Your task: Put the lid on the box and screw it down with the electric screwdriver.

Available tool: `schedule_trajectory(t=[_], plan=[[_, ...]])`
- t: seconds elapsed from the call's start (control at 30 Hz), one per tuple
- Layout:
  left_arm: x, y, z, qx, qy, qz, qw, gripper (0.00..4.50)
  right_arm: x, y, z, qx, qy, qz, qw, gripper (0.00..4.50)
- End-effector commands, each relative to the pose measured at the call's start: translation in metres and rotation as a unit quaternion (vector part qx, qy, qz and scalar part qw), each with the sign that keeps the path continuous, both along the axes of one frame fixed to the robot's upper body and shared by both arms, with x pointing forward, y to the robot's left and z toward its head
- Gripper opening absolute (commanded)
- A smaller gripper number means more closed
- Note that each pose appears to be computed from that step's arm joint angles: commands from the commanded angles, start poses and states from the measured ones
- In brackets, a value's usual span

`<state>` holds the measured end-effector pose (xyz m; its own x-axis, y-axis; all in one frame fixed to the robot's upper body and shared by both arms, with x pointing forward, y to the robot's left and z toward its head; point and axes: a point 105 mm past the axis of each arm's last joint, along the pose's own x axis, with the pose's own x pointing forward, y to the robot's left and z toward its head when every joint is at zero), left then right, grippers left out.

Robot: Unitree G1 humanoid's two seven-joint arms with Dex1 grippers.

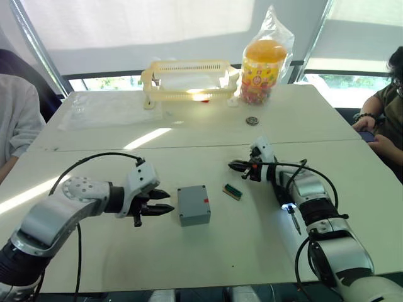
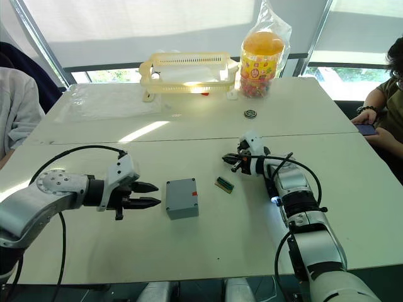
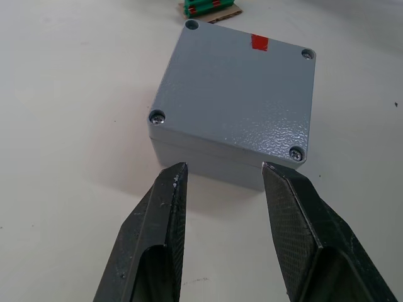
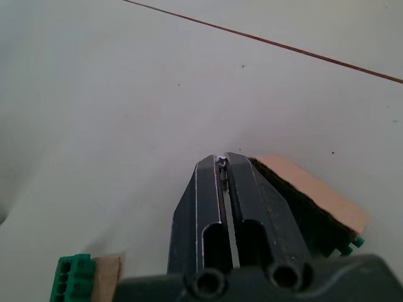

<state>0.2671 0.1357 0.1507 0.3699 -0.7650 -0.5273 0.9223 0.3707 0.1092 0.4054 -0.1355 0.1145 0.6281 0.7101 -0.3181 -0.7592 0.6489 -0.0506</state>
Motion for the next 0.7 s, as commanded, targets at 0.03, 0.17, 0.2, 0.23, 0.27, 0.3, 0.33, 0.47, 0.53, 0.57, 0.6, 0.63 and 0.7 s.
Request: schedule_trajectory(t=[0.03, 0.17, 0.2, 0.23, 0.27, 0.3, 0.33, 0.47, 0.53, 0.57, 0.6, 0.63, 0.7], plan=[[0.0, -0.002, 0.007, -0.002, -0.019, -0.007, 1.0, 1.87, 0.002, 0.001, 0.016, -0.006, -0.031, 0.005, 1.0, 0.07], [-0.001, -0.001, 0.006, -0.002, -0.019, -0.006, 1.0, 1.87, 0.004, 0.001, 0.022, 0.003, -0.036, 0.001, 0.999, 0.07], [-0.001, -0.001, 0.006, -0.001, -0.018, -0.006, 1.0, 1.87, 0.004, 0.001, 0.023, 0.004, -0.038, 0.001, 0.999, 0.07], [-0.001, -0.001, 0.006, -0.002, -0.018, -0.006, 1.0, 1.87, 0.004, 0.001, 0.024, 0.004, -0.041, 0.0, 0.999, 0.07], [-0.001, -0.001, 0.006, -0.002, -0.018, -0.005, 1.0, 1.87, 0.004, 0.001, 0.026, 0.006, -0.044, -0.001, 0.999, 0.07], [-0.001, -0.001, 0.006, -0.002, -0.018, -0.005, 1.0, 1.87, 0.004, 0.002, 0.029, 0.01, -0.047, 0.0, 0.999, 0.07], [-0.001, -0.001, 0.006, -0.002, -0.018, -0.004, 1.0, 1.87, 0.003, 0.003, 0.036, 0.014, -0.055, 0.002, 0.998, 0.07], [0.0, 0.0, 0.006, -0.002, -0.018, -0.002, 1.0, 1.87, -0.004, 0.007, 0.056, 0.024, -0.079, 0.011, 0.997, 0.07], [0.001, 0.002, 0.006, -0.001, -0.018, -0.001, 1.0, 1.87, -0.013, 0.011, 0.065, 0.03, -0.087, 0.02, 0.996, 0.07], [0.001, 0.002, 0.006, -0.001, -0.018, 0.0, 1.0, 1.87, -0.017, 0.013, 0.07, 0.032, -0.091, 0.025, 0.995, 0.07], [0.001, 0.003, 0.007, -0.001, -0.018, 0.001, 1.0, 1.87, -0.023, 0.015, 0.074, 0.035, -0.093, 0.03, 0.995, 0.07], [0.002, 0.004, 0.007, 0.0, -0.019, 0.001, 1.0, 1.87, -0.028, 0.017, 0.078, 0.039, -0.094, 0.035, 0.994, 0.07], [0.004, 0.006, 0.012, -0.004, -0.021, 0.004, 1.0, 1.87, -0.043, 0.024, 0.082, 0.043, -0.093, 0.05, 0.994, 0.07]])
